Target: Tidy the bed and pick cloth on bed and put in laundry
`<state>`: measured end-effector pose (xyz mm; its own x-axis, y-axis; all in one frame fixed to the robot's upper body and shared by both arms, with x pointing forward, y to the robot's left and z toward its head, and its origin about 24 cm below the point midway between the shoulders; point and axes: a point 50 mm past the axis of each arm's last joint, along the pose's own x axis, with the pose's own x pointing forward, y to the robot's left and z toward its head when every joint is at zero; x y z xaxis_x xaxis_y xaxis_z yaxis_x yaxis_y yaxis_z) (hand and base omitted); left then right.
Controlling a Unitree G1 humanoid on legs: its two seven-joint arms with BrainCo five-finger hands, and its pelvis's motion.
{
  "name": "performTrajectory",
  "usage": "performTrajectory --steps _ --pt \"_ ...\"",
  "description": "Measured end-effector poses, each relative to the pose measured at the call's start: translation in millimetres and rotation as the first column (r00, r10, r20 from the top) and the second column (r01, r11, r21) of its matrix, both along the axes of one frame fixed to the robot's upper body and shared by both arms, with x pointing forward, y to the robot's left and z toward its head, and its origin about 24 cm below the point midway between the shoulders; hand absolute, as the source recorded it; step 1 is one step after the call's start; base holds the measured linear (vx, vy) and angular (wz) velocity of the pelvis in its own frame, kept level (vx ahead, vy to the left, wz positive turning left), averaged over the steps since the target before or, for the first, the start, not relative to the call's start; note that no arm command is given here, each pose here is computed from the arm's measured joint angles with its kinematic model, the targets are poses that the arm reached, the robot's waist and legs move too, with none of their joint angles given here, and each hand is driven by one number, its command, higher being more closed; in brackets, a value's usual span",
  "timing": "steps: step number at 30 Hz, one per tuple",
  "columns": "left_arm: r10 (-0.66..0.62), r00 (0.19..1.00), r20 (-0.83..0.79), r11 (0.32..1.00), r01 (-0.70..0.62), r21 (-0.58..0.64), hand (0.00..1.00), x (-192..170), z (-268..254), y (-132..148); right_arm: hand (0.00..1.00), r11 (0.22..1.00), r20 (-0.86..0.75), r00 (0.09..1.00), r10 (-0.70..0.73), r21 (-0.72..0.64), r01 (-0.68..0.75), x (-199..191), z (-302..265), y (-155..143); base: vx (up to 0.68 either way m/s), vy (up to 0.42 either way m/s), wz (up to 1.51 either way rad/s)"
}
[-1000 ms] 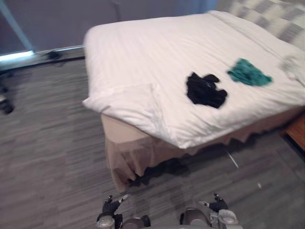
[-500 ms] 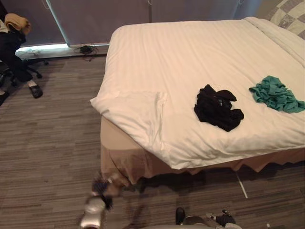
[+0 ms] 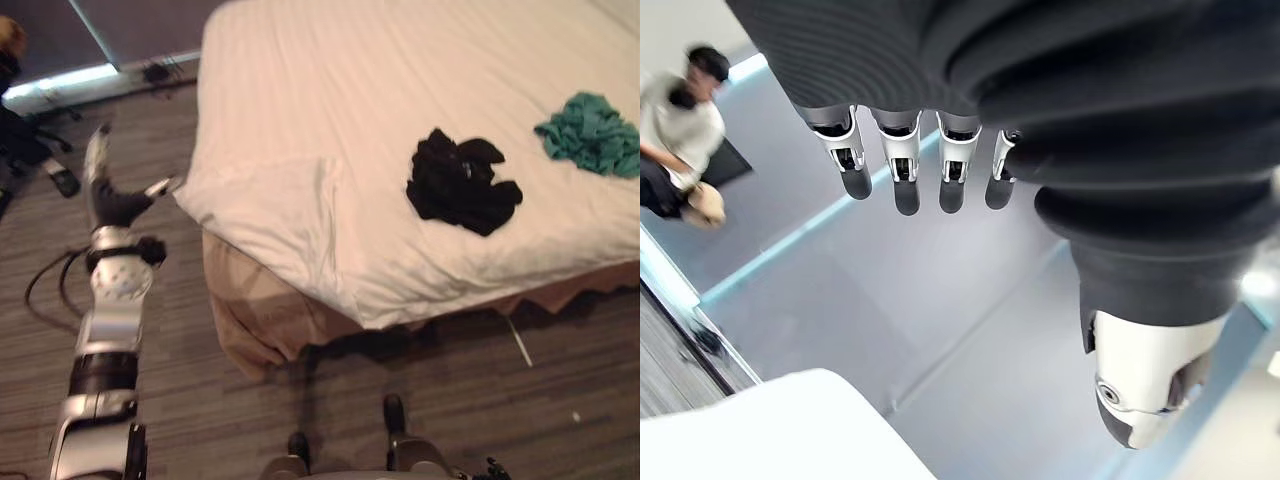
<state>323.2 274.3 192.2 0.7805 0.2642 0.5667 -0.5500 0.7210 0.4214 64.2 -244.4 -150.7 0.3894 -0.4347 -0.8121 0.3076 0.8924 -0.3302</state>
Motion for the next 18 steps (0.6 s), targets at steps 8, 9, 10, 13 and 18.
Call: performTrajectory --steps 8,9,10,13,18 --pt "-0.02 0.999 -0.039 0.989 0.026 0.144 1.0 59.0 55.4 -39.5 0.0 0.998 0.225 0.973 0.042 -0.051 -0.031 66.0 23.8 3.0 -0.11 -0.033 -0.24" --pt "-0.008 0.999 -0.05 0.987 0.016 0.161 1.0 64.3 62.2 -41.6 0.0 0.998 0.248 0.968 0.05 -0.051 -0.038 73.3 26.5 5.2 -0.05 -0.024 -0.11" --pt "0.004 0.998 -0.058 0.986 0.006 0.169 1.0 66.5 64.3 -41.5 0.0 0.998 0.261 0.964 0.047 -0.049 -0.036 77.1 27.9 6.5 -0.04 -0.024 -0.13" --pt "0.08 0.989 -0.125 0.975 -0.051 0.218 1.0 75.4 63.5 -35.4 0.0 0.998 0.314 0.948 0.058 -0.055 -0.043 91.1 33.9 14.8 -0.03 -0.015 -0.06" --pt "0.114 0.976 -0.186 0.968 -0.067 0.241 1.0 78.1 57.3 -28.8 0.0 0.998 0.344 0.938 0.04 -0.05 -0.024 93.9 37.7 13.7 0.0 0.002 -0.02"
